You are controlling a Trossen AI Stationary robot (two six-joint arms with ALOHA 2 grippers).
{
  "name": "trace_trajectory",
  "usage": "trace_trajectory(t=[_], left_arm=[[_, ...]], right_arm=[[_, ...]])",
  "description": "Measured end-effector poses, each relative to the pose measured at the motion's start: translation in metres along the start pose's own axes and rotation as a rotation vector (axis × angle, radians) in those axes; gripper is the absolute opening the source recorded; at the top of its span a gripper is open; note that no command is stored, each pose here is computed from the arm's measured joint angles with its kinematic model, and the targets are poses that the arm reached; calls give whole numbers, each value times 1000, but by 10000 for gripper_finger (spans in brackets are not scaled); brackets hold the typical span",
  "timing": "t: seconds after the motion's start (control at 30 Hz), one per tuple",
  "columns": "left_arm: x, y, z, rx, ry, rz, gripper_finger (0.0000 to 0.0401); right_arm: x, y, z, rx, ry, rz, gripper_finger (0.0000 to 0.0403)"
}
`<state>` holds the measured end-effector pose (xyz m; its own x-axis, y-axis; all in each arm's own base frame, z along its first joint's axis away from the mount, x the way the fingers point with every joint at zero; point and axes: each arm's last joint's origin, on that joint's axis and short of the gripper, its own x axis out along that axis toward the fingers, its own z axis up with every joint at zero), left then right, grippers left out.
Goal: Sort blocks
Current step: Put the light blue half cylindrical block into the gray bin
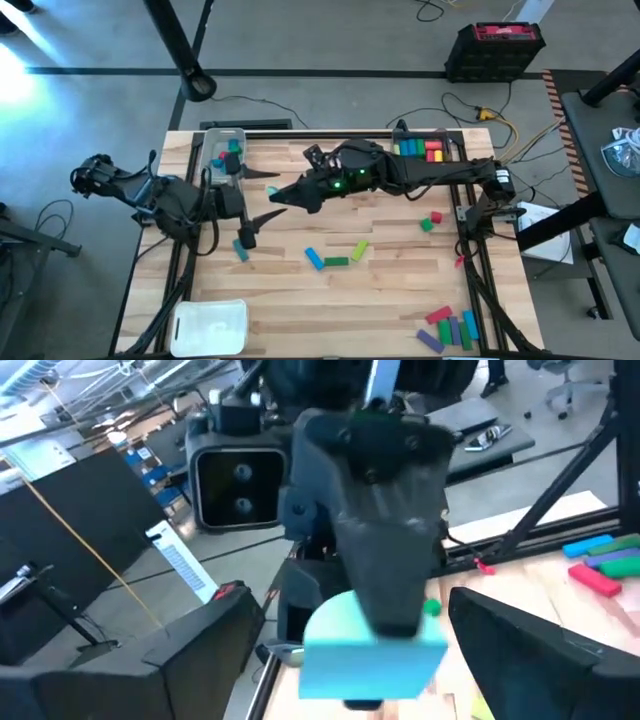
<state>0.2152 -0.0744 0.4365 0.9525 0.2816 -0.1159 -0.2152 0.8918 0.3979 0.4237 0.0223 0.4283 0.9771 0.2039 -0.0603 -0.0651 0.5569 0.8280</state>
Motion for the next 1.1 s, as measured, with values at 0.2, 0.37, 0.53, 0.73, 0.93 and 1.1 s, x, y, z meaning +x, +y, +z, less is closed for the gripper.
trace_trajectory(t=[0.2,0.37,0.53,0.73,0.93,1.1], left_arm=[[3,-2,0,9,10,3,311],[3,-1,2,-1,-2,6,283],[3,-1,2,-13,-6,5,236],[1,1,5,-28,-13,3,164],[-4,8,13,-43,-11,-36,142],[-18,21,15,-90,57,-55,142]], right_arm=[[1,2,-3,1,6,8,122],[1,5,-5,5,6,23,122],[1,7,-4,11,-7,41,122],[1,6,-1,24,-26,35,122],[-1,5,4,43,-54,29,144],[-4,2,6,-13,-43,-9,230]])
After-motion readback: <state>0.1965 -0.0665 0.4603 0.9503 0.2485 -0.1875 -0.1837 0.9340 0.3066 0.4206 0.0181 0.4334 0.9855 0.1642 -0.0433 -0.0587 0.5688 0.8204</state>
